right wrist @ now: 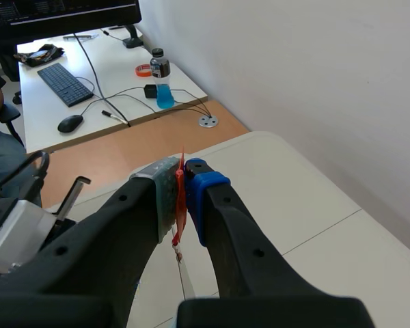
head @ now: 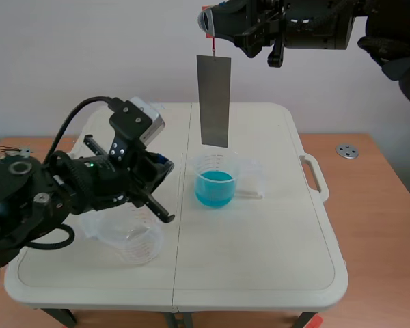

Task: Hold the metal plate by the orange handle, dip it into the blue solution, take it out and point at it, then put the plate back in the beaker on the left.
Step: 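Point at the plate with the left hand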

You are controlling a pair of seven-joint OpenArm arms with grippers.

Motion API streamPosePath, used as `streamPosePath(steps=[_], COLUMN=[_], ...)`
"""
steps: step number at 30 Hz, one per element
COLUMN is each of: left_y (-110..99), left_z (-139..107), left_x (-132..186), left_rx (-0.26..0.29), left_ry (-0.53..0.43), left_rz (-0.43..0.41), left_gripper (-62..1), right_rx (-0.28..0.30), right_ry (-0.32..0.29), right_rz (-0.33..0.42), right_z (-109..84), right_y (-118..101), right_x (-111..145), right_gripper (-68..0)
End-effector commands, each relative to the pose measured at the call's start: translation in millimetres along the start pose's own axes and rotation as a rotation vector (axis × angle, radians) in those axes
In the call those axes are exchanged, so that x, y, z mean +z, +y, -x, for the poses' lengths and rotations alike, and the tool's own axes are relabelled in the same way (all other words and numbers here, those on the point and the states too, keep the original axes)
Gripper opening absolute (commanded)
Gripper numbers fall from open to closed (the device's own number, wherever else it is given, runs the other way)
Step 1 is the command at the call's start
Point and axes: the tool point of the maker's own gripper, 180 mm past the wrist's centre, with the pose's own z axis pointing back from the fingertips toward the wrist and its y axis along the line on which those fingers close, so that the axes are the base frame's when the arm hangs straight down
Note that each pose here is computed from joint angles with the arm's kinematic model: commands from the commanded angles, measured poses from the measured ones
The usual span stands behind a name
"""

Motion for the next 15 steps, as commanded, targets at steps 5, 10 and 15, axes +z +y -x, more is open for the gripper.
streamPosePath(steps=[5,10,15], left_y=[6,5,-4], left_z=[-3,9,25], left_x=[40,77,116], left_rx=[-0.010,-0.033,-0.037], left_ry=[-0.025,0.007,0.049], left_rz=[-0.042,-0.067,-0.072], left_gripper=[-59.0,-59.0,-59.0], right_rx=[0.029,0.027,0.015], right_ry=[-0.050,-0.049,-0.061], right_rz=[-0.020,-0.020,-0.022], right_z=[-20.3,-19.6,-18.0], right_y=[2,2,5], right_x=[-2,-2,-2], right_gripper=[-66.0,-66.0,-66.0])
